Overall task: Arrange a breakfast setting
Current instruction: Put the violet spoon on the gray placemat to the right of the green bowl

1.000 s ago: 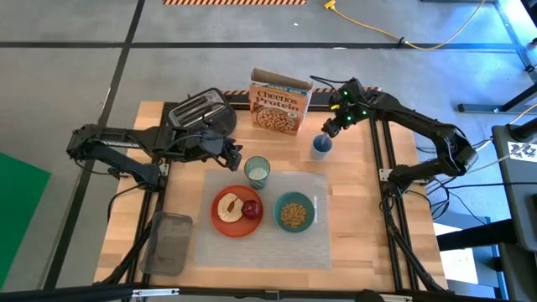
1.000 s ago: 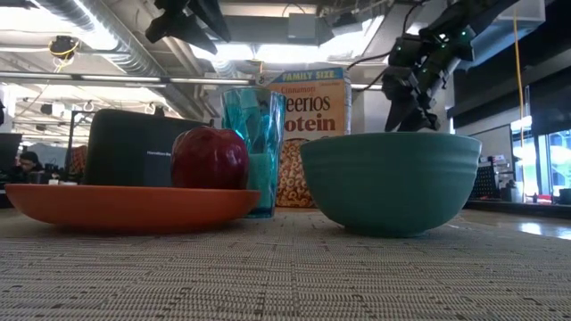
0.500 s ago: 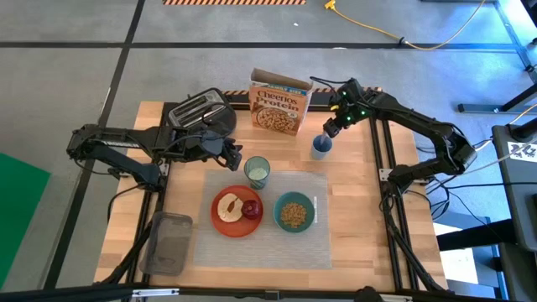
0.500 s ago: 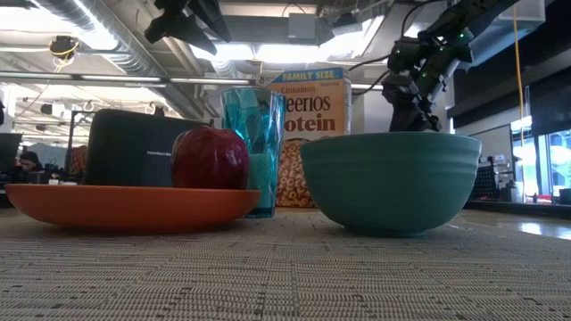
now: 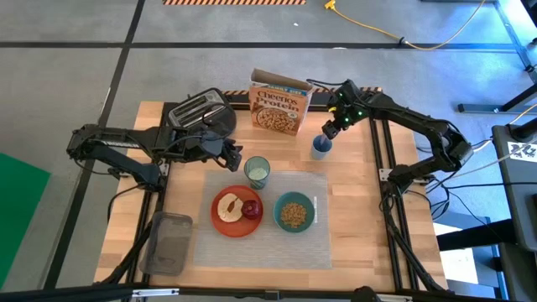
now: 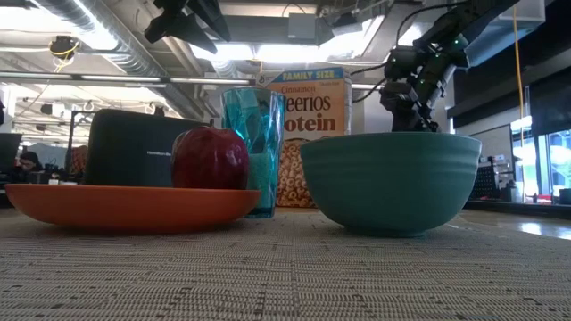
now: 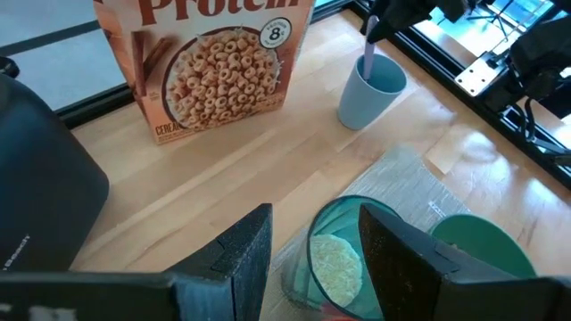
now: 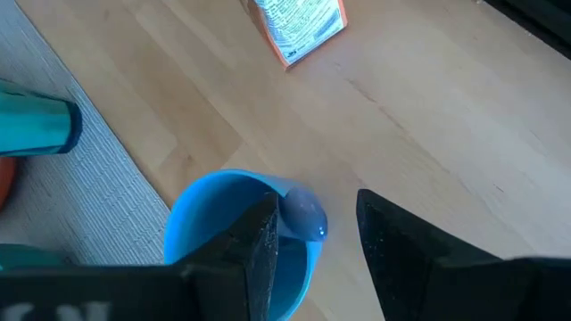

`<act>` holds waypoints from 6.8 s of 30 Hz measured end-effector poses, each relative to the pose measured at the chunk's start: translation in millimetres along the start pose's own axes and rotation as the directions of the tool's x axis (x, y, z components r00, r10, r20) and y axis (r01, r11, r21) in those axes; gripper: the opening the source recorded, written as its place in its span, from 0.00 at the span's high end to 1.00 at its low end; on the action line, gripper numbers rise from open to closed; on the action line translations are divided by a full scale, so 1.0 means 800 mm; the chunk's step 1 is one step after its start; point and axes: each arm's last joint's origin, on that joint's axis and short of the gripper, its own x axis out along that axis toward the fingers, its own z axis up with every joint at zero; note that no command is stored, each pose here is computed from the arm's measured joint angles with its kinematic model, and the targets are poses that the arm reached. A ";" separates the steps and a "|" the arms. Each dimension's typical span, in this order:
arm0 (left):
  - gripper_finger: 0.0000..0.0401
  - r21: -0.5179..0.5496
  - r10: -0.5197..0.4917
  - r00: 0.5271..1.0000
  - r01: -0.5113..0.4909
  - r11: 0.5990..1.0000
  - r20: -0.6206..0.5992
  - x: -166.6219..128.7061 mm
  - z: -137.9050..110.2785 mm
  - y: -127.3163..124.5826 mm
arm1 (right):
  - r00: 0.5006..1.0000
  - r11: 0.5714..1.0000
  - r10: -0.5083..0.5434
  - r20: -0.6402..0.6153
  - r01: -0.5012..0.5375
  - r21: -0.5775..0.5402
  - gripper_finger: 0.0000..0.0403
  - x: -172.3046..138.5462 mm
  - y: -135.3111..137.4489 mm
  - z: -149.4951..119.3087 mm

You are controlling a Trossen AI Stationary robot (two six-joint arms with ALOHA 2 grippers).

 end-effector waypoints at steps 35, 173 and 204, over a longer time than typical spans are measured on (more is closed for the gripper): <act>0.59 0.013 -0.016 1.000 0.016 1.000 0.009 -0.002 -0.001 -0.004 | 0.994 0.997 0.078 0.074 -0.077 -0.009 0.94 -0.031 0.013 -0.005; 0.97 0.015 -0.593 0.749 0.624 0.781 -0.297 0.059 -0.017 -0.074 | 0.805 0.760 0.586 -0.086 -0.584 -0.284 0.70 -0.026 0.341 -0.024; 0.77 0.144 -0.504 0.849 0.525 0.839 -0.158 0.060 0.000 -0.060 | 0.872 0.848 0.485 -0.071 -0.489 -0.204 0.98 -0.005 0.337 -0.025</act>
